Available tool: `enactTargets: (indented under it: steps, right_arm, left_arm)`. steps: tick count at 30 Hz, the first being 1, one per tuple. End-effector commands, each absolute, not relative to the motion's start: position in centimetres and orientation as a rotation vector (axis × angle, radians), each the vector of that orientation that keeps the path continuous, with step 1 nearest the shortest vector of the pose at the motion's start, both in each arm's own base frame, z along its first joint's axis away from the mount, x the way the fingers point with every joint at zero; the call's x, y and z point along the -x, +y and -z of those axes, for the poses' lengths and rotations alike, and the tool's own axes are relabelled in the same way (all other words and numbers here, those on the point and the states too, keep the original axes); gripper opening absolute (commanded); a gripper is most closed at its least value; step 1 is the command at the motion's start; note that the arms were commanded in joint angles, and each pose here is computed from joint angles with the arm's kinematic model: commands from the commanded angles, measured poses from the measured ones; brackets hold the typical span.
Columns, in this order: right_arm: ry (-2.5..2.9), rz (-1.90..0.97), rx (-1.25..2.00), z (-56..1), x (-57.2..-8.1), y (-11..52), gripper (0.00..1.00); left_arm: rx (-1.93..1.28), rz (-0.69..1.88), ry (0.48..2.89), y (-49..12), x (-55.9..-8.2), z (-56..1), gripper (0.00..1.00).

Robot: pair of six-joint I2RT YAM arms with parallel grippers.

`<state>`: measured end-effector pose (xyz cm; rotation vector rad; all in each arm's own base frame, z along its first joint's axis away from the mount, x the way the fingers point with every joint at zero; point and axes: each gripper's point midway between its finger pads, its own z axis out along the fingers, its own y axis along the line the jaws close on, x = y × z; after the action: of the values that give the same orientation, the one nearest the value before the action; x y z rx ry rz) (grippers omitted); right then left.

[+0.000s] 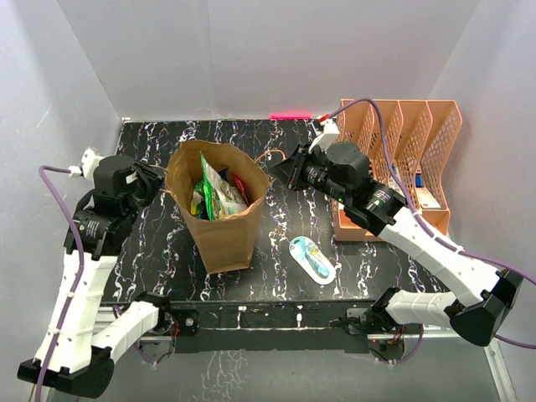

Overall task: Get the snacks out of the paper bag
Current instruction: Adjust the paper bag at the center of the board.

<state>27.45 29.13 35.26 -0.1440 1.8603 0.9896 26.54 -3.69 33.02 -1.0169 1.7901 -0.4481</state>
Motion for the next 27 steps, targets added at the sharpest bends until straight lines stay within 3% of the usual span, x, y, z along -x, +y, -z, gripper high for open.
enactTargets:
  steps: [1, 2, 4, 6, 14, 20, 27]
  right_arm:
    - [1.73, -1.034, 0.106, -39.1, -27.3, 28.4, 0.08]
    - [1.729, -1.036, 0.106, -39.2, -27.3, 28.4, 0.08]
    - [1.731, -1.037, 0.108, -39.1, -27.3, 28.4, 0.08]
    - [1.731, -1.036, 0.107, -39.1, -27.2, 28.4, 0.08]
    - [1.736, -1.036, 0.109, -39.0, -27.3, 28.5, 0.08]
    - [1.743, -1.042, 0.12, -39.0, -27.1, 28.6, 0.08]
    - [1.757, -1.039, 0.117, -38.6, -26.8, 28.3, 0.08]
  left_arm:
    - [1.101, 0.415, 1.752, -2.7, -26.4, -32.6, 0.33]
    - [1.108, 0.412, 1.746, -2.5, -26.2, -32.7, 0.37]
    - [1.106, 0.416, 1.737, -2.4, -25.8, -32.7, 0.55]
    - [1.109, 0.415, 1.737, -2.2, -25.1, -32.6, 0.59]
    - [1.179, 0.403, 1.717, -1.3, -23.0, -31.0, 0.59]
    - [1.133, 0.435, 1.668, -1.9, -25.6, -31.0, 0.6]
    - [1.079, 0.412, 1.639, -2.0, -28.4, -32.0, 0.39]
